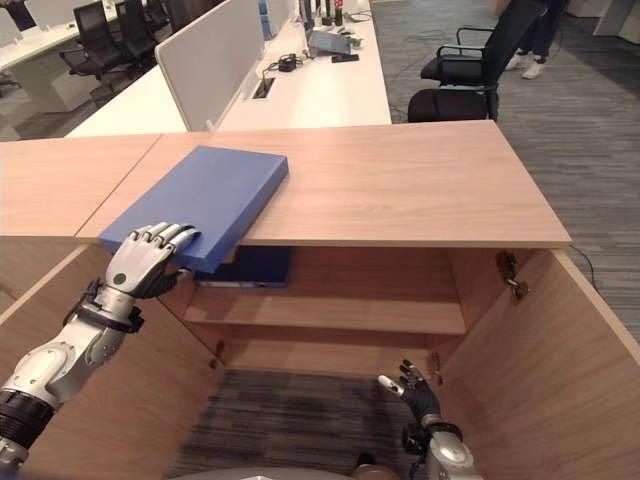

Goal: Put the empty folder in the office cabinet

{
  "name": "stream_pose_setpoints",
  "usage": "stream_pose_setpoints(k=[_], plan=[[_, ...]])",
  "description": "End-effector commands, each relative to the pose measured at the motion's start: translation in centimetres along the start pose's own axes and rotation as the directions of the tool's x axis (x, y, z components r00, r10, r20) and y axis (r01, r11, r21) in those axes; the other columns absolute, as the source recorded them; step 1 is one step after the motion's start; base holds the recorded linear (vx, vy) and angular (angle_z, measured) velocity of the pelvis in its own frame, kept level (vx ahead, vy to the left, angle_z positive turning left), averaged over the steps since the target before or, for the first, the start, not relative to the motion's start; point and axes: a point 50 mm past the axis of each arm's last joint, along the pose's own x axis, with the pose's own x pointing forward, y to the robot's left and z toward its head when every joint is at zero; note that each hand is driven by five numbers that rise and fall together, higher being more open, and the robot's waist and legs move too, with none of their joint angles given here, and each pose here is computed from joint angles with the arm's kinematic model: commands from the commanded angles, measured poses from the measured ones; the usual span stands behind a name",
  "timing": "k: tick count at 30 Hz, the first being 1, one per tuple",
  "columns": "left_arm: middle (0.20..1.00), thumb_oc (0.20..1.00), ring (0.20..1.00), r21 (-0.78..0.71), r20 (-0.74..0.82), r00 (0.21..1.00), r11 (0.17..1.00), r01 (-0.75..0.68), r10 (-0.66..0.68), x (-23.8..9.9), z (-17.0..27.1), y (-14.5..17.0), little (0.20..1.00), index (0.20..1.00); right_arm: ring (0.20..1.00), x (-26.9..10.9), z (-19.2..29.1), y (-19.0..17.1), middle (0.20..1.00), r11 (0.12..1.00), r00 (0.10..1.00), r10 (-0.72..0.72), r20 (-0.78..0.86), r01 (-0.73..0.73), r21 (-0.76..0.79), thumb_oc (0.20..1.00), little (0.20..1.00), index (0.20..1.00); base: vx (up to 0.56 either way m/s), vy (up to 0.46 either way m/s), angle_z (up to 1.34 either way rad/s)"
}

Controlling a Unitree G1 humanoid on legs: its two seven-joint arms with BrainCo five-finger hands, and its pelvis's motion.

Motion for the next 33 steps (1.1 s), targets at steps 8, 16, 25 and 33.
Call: stream_pose_setpoints(k=[8,16,25,33], plan=[[0.200,0.200,0.200,-0.047,-0.047,0.992,0.992,-0.121,0.119,2.2,-0.7,2.1,0.200,0.200,1.000,1.0,2.2,1.5,1.000,0.997,0.995,0.028,0.100,-0.035,0.070,1.000,1.000,1.000,0.00,0.000,0.00],[0.200,0.200,0.200,-0.132,-0.095,0.967,0.960,-0.246,0.235,2.5,-0.8,4.1,0.200,0.200,1.000,1.1,2.2,1.8,1.000,0.997,0.995,0.034,0.098,-0.041,0.062,1.000,1.000,1.000,0.00,0.000,0.00],[0.200,0.200,0.200,-0.294,-0.154,0.866,0.815,-0.500,0.476,3.6,-0.3,9.1,0.200,0.200,1.000,1.7,3.1,3.0,1.000,0.996,0.991,0.062,0.120,-0.069,0.058,1.000,1.000,1.000,-0.01,0.000,0.01],[0.200,0.200,0.200,-0.496,-0.230,0.787,0.627,-0.600,0.572,3.7,0.2,11.4,0.200,0.200,1.000,2.0,3.6,3.6,1.000,0.996,0.989,0.079,0.121,-0.084,0.041,1.000,1.000,1.000,-0.01,0.006,0.06]])
